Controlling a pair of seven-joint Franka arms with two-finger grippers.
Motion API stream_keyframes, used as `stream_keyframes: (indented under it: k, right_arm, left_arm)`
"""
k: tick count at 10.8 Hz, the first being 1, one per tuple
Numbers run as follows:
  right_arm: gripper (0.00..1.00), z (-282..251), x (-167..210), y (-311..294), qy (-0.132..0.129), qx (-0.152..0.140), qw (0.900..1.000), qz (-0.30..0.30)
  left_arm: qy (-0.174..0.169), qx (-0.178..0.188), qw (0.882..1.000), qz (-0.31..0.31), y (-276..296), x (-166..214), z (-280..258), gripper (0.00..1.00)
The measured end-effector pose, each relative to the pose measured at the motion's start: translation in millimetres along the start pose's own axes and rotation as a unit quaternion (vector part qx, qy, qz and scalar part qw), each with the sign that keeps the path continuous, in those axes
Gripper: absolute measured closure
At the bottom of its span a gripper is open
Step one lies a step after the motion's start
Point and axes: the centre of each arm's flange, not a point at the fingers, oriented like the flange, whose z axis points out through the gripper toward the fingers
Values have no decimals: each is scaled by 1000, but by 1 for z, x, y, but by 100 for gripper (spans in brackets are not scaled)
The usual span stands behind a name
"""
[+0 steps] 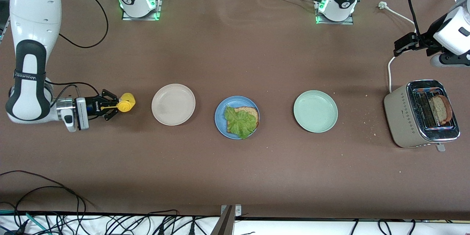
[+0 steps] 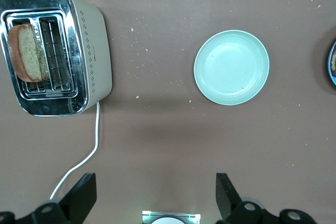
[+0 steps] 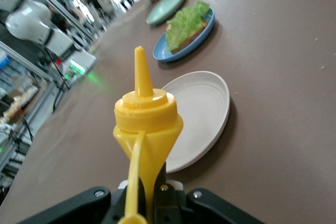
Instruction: Make sandwich in blue plate with both arms
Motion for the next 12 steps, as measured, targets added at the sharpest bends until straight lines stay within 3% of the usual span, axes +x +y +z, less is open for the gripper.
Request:
stream_keyframes:
  k: [2, 4, 9, 12]
  right_arm:
    - [96, -5, 89, -14, -104, -44, 994, 2]
    - [96, 18, 167, -38, -203, -87, 975, -2]
    - [96, 86, 255, -68, -323, -174, 930, 20]
    - [96, 158, 298, -96, -394, -226, 891, 19]
  left_arm:
    - [0, 0, 1000, 1, 1, 0, 0, 0]
    - [3, 1, 1000, 6, 6, 0, -1, 0]
    - [9, 2, 1000, 15, 17, 0, -3, 0]
    - [12, 2, 1000, 18, 20, 0, -5, 0]
